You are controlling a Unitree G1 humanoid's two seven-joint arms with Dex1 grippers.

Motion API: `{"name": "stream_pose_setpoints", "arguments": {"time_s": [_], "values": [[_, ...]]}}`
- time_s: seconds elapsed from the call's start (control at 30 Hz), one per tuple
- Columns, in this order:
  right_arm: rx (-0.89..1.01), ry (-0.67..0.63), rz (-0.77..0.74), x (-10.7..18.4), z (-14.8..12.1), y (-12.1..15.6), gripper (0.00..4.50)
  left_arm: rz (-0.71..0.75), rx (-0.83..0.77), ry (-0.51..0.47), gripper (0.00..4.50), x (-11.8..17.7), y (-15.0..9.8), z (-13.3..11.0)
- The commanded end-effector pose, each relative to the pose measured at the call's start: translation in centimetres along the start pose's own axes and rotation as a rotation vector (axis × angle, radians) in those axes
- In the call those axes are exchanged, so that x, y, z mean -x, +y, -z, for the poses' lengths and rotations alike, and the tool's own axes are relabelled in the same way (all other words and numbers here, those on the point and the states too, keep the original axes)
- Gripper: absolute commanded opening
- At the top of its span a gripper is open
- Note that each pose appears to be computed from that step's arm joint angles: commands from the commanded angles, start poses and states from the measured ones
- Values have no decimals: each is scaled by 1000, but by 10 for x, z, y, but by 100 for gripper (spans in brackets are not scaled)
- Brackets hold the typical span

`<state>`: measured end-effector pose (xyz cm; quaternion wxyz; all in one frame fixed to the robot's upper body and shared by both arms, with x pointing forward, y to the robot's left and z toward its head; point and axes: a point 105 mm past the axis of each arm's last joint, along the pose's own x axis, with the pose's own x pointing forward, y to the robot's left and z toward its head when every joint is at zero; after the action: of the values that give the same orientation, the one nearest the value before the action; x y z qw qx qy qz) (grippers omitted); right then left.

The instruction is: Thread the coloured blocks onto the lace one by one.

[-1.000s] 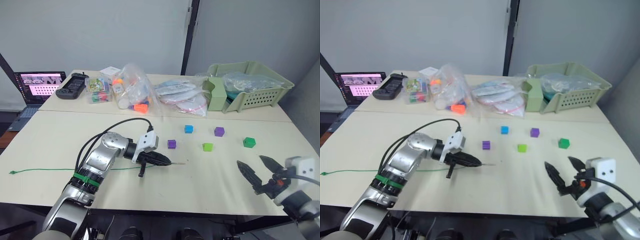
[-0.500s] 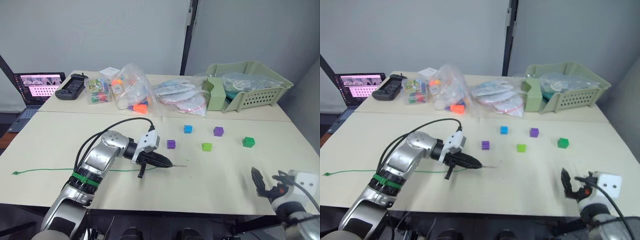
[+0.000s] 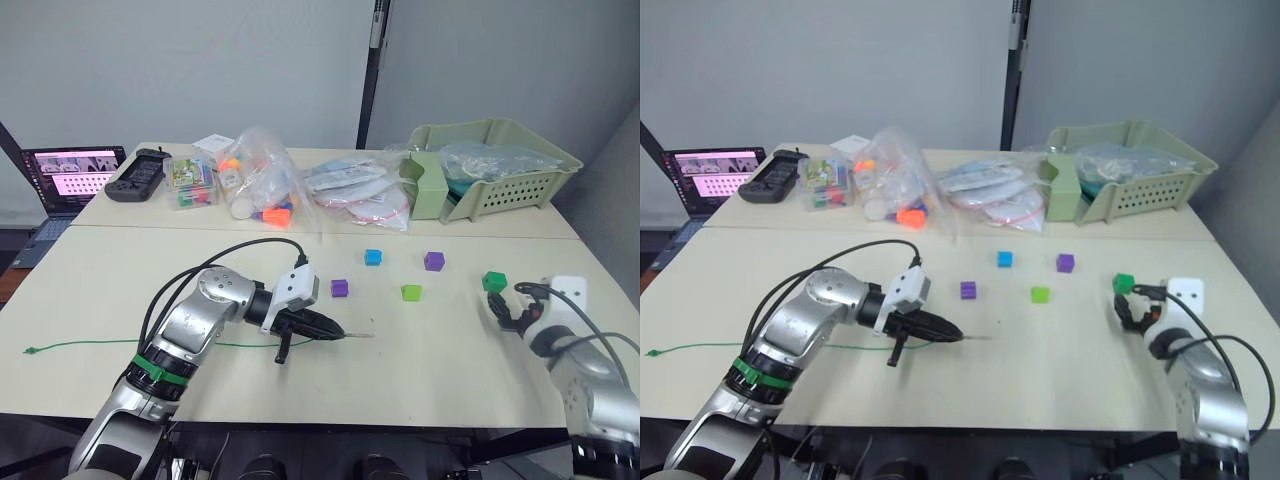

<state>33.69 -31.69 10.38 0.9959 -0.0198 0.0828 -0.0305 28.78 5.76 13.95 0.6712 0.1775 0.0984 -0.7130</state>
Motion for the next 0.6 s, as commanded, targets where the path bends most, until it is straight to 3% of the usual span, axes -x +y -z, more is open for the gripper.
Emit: {"name": "stream_pose_setpoints", "arguments": {"time_s": [0.03,0.37,0.6], "values": [[38,-36,-16,-13,-12,1,450,-21,-32,-12,4,3,-2,-7],[70,-33,15,-50,-13,0,450,-45,-36,-7,4,6,-3,-5],[44,-30,41,-60,-9,-7,228,-46,-45,0,0,5,-7,-4]]}}
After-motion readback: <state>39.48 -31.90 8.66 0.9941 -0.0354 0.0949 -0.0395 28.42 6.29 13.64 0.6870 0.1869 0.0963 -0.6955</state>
